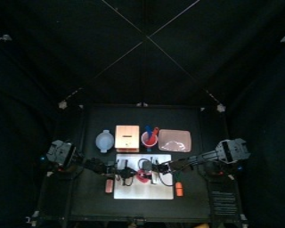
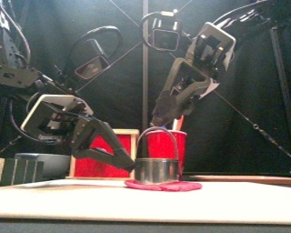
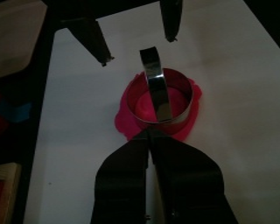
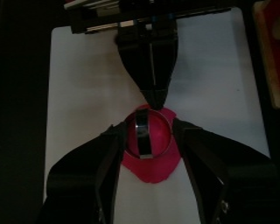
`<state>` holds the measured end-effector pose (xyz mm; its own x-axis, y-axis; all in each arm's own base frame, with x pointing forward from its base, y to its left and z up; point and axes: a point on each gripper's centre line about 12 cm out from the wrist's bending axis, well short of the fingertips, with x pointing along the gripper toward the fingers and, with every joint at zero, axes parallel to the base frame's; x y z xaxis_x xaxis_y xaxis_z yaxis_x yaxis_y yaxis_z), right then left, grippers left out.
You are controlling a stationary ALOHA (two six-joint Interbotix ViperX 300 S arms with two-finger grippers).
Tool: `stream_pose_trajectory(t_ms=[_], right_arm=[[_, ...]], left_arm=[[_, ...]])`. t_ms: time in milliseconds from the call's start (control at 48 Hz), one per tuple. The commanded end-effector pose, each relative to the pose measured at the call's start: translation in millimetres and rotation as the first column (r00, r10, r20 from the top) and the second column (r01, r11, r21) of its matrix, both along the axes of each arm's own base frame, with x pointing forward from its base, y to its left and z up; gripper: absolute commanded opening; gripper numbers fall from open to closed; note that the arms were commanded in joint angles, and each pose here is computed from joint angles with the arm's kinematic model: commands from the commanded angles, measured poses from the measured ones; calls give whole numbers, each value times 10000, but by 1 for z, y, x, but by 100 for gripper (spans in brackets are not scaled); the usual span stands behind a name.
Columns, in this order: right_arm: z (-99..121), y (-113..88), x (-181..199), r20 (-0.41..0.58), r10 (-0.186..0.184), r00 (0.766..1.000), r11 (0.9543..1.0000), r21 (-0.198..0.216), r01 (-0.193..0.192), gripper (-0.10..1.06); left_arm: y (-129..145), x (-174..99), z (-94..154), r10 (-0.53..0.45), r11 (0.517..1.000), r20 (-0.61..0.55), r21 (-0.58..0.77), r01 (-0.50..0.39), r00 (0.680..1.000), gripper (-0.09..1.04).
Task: Get the cutter from the drawer then cut the dough then place the extra dough in the bowl
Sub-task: Cut the dough
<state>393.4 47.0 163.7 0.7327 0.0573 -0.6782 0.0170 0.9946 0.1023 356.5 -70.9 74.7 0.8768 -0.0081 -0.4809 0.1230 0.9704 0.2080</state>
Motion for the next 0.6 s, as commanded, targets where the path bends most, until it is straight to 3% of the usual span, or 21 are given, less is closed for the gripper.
stream_pose_trajectory(t_ms=[21,604], right_arm=[[15,0,5,436,-32,9990,10000,76,29,82],[-3,3,10,-216,-21,9998,10000,-83,19,82]], left_arm=[[-3,7,7,-20,10000,297,-61,21,9996,46],[-5,9,-9,-59,10000,-320,-45,57,9995,45]])
